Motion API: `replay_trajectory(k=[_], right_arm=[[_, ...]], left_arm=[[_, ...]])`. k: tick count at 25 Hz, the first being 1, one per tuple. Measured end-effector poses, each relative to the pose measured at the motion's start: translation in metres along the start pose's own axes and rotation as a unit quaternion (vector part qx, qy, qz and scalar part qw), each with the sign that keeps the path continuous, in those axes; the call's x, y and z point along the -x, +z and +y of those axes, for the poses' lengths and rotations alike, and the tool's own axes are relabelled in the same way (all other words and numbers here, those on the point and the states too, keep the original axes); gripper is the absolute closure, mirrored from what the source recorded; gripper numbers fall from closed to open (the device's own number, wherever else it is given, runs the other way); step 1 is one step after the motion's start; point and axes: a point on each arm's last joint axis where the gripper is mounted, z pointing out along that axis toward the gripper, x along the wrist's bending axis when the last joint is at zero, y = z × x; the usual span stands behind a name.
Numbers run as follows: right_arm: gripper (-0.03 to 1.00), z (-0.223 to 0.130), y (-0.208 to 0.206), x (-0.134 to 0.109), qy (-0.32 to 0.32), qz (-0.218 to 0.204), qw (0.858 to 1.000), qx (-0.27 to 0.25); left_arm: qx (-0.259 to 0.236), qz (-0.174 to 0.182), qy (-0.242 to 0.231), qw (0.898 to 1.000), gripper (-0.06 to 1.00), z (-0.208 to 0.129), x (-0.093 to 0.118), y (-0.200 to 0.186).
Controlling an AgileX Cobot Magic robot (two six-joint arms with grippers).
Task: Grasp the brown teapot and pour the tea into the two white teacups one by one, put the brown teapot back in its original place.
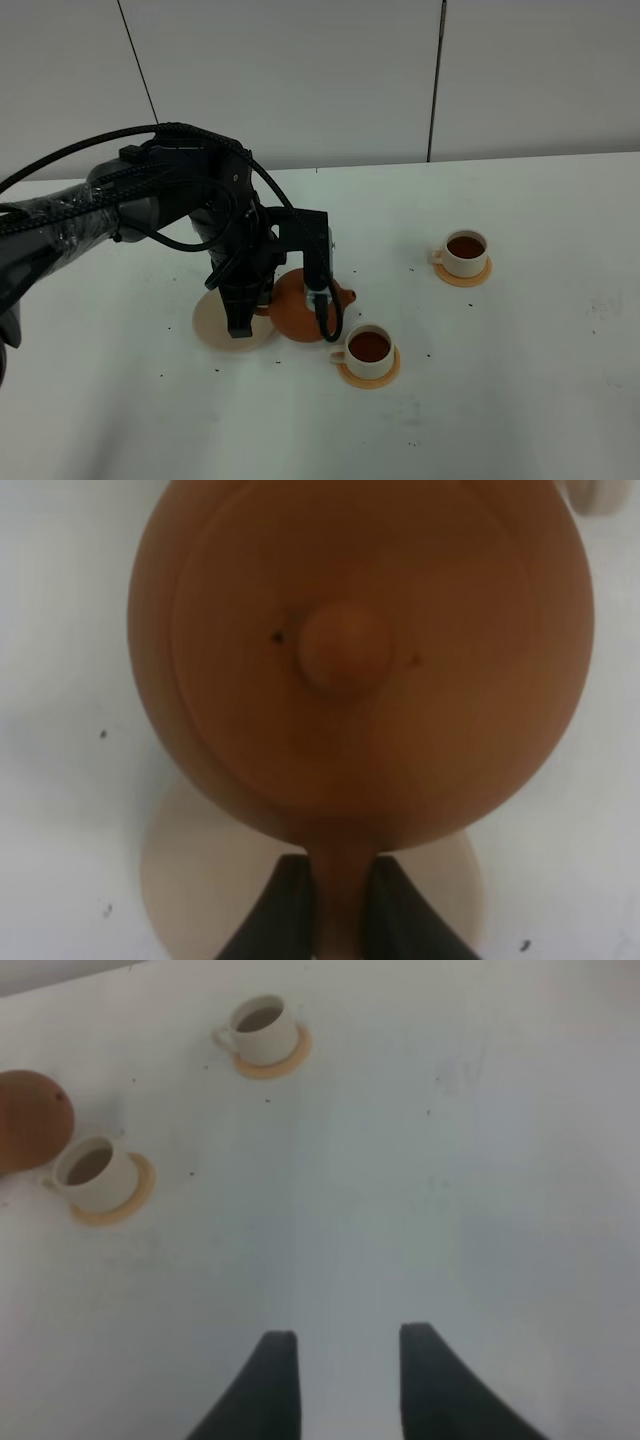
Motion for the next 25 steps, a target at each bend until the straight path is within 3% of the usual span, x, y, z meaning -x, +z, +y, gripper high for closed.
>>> replay_trajectory(k=[4, 7, 12, 17, 25], right_arm=[[0.73, 0.000, 0.000, 0.000, 0.000, 0.000, 1.000, 0.000], [0.73, 0.000, 0.000, 0.000, 0.000, 0.000, 1.000, 0.000], [0.73, 0.000, 0.000, 0.000, 0.000, 0.000, 1.000, 0.000], [0.73, 0.000, 0.000, 0.000, 0.000, 0.000, 1.000, 0.000], [0.73, 0.000, 0.000, 0.000, 0.000, 0.000, 1.000, 0.000]], left_arm=[[-0.001, 0.003, -0.070, 0.998, 0.77, -0.007, -0.001, -0.013], [-0.004, 0.003, -0.149, 0.989, 0.77, -0.018, -0.004, -0.021], [0.000, 0.016, -0.316, 0.949, 0.77, -0.036, -0.009, -0.037], [-0.009, 0.007, -0.407, 0.913, 0.77, -0.039, -0.007, -0.041], [-0.031, -0.008, -0.529, 0.848, 0.77, -0.041, 0.001, -0.034]])
